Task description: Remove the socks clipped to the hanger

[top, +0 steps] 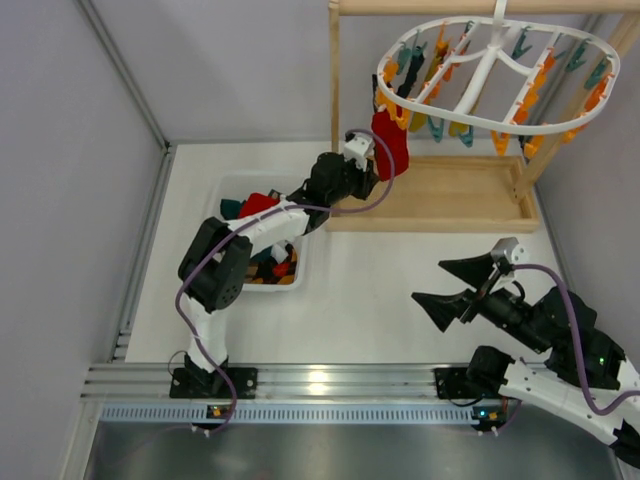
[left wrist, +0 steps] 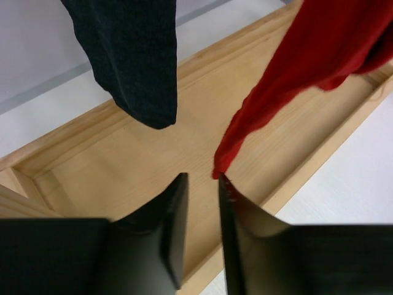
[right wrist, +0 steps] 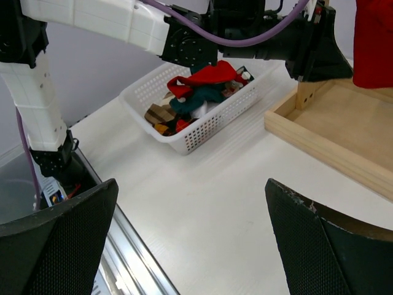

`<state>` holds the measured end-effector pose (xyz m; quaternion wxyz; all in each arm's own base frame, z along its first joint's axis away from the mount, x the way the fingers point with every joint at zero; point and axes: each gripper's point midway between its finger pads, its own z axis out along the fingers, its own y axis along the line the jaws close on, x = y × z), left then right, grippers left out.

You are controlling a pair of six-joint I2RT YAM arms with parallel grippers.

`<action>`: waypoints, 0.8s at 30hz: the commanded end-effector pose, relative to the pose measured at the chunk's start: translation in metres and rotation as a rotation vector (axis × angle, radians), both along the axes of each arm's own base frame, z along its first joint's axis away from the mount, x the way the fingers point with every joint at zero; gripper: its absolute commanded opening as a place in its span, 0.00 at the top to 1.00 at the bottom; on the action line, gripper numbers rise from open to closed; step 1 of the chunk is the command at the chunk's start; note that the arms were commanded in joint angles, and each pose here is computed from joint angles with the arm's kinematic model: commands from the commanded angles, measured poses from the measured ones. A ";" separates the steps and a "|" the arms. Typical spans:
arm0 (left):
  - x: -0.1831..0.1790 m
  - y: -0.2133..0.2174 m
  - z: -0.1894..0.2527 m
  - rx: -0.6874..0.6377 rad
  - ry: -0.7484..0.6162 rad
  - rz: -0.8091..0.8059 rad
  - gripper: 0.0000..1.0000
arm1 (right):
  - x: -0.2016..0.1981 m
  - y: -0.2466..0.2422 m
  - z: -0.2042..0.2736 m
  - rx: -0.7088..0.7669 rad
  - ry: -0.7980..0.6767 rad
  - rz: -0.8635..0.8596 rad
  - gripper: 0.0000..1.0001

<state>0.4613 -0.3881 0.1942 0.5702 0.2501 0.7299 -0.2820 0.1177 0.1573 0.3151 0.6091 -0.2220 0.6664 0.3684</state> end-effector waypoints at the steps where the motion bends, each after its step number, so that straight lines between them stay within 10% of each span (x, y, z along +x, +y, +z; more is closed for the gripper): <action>1: -0.001 -0.003 0.053 -0.125 -0.131 0.022 0.75 | 0.007 -0.001 0.002 0.013 -0.006 -0.037 0.01; 5: -0.019 -0.013 0.070 -0.140 -0.191 0.035 0.82 | 0.013 -0.007 0.008 0.041 -0.015 -0.086 0.00; 7: -0.023 -0.013 0.079 -0.157 -0.196 0.039 0.59 | 0.013 -0.009 0.010 0.046 -0.012 -0.092 0.01; 8: -0.023 -0.011 0.078 -0.154 -0.195 0.048 0.31 | 0.011 -0.008 0.011 0.051 -0.008 -0.081 0.01; 17: -0.005 0.008 0.069 -0.119 -0.230 0.108 0.16 | 0.008 -0.008 0.011 0.064 -0.008 -0.067 0.00; 20: 0.003 0.006 0.072 -0.139 -0.240 0.064 0.23 | 0.008 -0.005 0.010 0.058 -0.008 -0.055 0.01; 24: 0.013 0.004 0.066 -0.147 -0.245 0.042 0.59 | 0.009 -0.003 0.010 0.049 -0.013 -0.055 0.00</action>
